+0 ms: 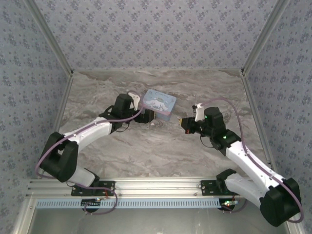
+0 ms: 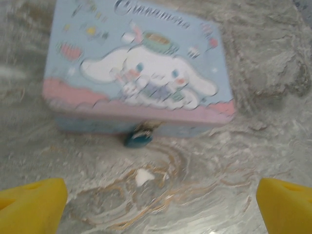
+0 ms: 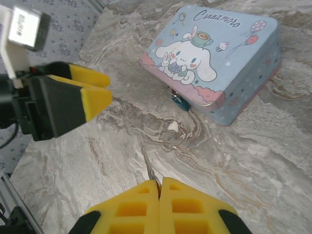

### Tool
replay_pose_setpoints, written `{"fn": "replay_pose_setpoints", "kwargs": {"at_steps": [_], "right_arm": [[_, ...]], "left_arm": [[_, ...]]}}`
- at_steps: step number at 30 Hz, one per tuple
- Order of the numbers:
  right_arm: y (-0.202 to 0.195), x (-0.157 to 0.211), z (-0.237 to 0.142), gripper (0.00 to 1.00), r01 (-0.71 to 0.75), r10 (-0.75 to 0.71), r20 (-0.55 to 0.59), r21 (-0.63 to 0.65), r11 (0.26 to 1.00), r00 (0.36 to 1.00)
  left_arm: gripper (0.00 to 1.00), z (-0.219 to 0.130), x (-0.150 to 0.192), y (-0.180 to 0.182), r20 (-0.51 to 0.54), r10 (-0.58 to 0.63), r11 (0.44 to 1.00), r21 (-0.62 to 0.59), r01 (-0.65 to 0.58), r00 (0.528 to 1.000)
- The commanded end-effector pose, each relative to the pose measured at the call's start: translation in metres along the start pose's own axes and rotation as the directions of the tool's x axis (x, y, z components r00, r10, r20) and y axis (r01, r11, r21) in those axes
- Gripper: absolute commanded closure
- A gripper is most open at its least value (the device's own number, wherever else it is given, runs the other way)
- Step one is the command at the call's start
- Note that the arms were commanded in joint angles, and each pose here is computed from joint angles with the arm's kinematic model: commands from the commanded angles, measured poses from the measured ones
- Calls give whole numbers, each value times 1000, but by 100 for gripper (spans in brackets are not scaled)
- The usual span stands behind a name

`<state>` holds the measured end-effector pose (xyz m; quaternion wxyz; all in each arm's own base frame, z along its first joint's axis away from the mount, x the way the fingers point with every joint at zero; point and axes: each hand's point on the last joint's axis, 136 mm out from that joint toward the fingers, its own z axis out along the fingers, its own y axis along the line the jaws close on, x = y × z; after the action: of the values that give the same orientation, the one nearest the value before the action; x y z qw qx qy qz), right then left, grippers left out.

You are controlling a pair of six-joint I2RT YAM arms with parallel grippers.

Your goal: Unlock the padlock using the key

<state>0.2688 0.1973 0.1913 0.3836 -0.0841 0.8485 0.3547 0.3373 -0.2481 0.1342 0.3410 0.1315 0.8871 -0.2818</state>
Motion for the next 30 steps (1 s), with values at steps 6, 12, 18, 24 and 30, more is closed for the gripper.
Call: {"fn": "replay_pose_setpoints", "kwargs": {"at_steps": [6,12,18,24,30], "right_arm": [[15,-18,52,95,-49,45,-31,-145,988,998],[9,-39,101,96,-68,58,-69,-153,986,996],[-8,-48,145,96,-91,80,-103,-107,990,991],[-27,-47,173,96,-117,107,-129,-72,990,986],[-46,-28,184,96,-152,147,-181,-15,988,973]], "left_arm": [[6,25,11,2,4,-96,985,147,95,995],[14,48,16,3,-19,-124,974,190,126,992],[14,60,20,8,-23,-143,971,188,145,989],[14,67,22,11,-21,-152,969,193,153,988],[15,72,24,11,-23,-155,968,194,156,988]]}}
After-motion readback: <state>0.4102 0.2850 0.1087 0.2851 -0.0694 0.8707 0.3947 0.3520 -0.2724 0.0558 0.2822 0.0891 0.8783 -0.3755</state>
